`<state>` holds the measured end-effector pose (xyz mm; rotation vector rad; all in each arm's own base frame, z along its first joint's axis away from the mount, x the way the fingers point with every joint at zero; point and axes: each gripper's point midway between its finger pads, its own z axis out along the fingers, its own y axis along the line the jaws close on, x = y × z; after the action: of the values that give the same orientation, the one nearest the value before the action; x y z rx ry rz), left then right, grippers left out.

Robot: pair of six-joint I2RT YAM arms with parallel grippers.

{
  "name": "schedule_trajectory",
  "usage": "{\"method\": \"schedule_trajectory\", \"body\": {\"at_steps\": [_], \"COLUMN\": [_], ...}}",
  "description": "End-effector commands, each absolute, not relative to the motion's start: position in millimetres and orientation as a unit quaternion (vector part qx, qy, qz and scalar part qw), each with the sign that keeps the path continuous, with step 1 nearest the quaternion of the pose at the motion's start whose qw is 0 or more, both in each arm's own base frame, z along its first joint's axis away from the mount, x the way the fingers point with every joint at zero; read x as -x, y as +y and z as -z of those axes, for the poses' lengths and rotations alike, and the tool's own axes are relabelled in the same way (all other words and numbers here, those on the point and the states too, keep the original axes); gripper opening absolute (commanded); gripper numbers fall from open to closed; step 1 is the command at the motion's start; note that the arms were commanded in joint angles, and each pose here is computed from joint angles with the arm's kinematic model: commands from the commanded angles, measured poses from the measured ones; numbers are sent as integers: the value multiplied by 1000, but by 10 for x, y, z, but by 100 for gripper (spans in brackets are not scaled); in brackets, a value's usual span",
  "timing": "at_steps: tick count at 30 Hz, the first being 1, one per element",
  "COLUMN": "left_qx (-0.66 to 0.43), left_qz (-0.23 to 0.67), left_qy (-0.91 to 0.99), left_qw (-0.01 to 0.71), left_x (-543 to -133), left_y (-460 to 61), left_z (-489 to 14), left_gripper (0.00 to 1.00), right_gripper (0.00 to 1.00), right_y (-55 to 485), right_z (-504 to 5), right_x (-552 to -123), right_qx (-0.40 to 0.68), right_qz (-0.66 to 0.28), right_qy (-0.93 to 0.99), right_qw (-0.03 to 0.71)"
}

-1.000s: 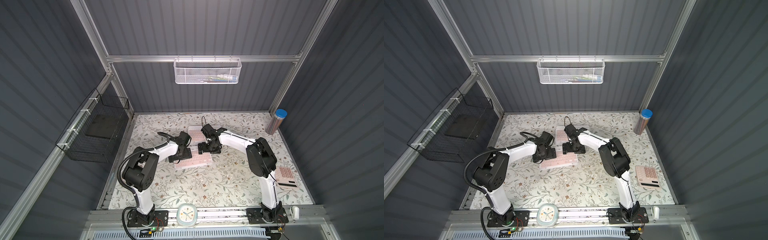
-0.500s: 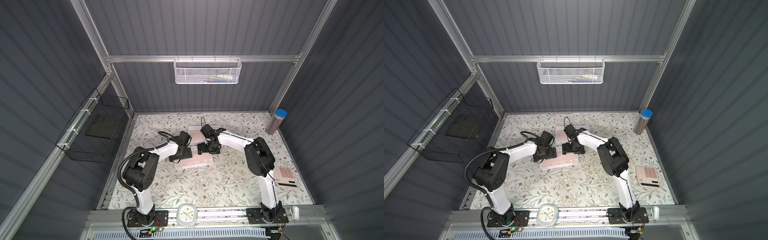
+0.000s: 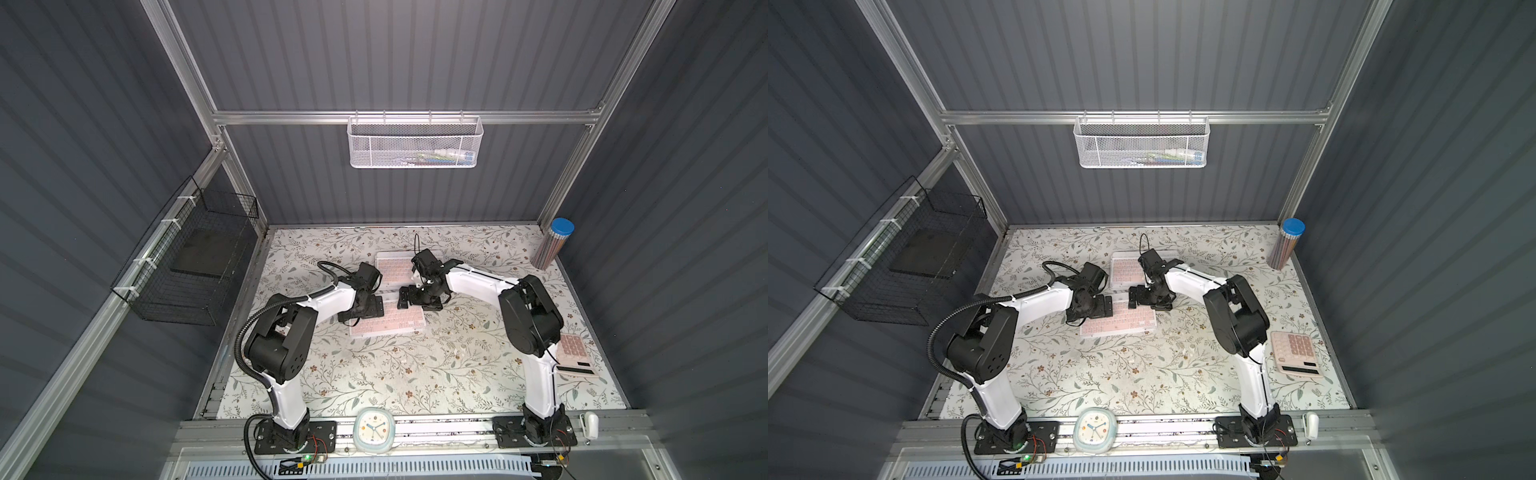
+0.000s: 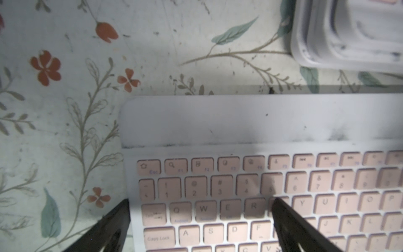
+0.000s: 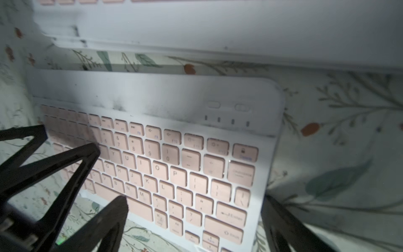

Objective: Stack the numeric keypads
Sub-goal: Pick up the numeric keypad from the center of the board.

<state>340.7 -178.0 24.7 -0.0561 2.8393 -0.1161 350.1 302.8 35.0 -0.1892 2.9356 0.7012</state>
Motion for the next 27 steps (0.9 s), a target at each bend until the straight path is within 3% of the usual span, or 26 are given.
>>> {"method": "schedule_trajectory", "body": {"at_steps": [1, 13, 27], "left_qx": [-22, -40, -47], "left_qz": [102, 175, 181], "left_qy": [988, 977, 977], "left_qw": [117, 114, 107], "left_x": [-3233, -3096, -3043], "left_y": [-2010, -2140, -1974], "left_z": [-167, -216, -231], "left_gripper": [99, 100, 99], "right_gripper": [94, 90, 86], "right_y": [3347, 3375, 3358], "right_z": [-522, -1035, -1068], "right_x": [-3321, -3314, -3286], "right_qx": [72, 54, 39], "right_qz": [-380, -535, -551], "right_qy": [922, 843, 833], "right_qw": [20, 18, 12]}}
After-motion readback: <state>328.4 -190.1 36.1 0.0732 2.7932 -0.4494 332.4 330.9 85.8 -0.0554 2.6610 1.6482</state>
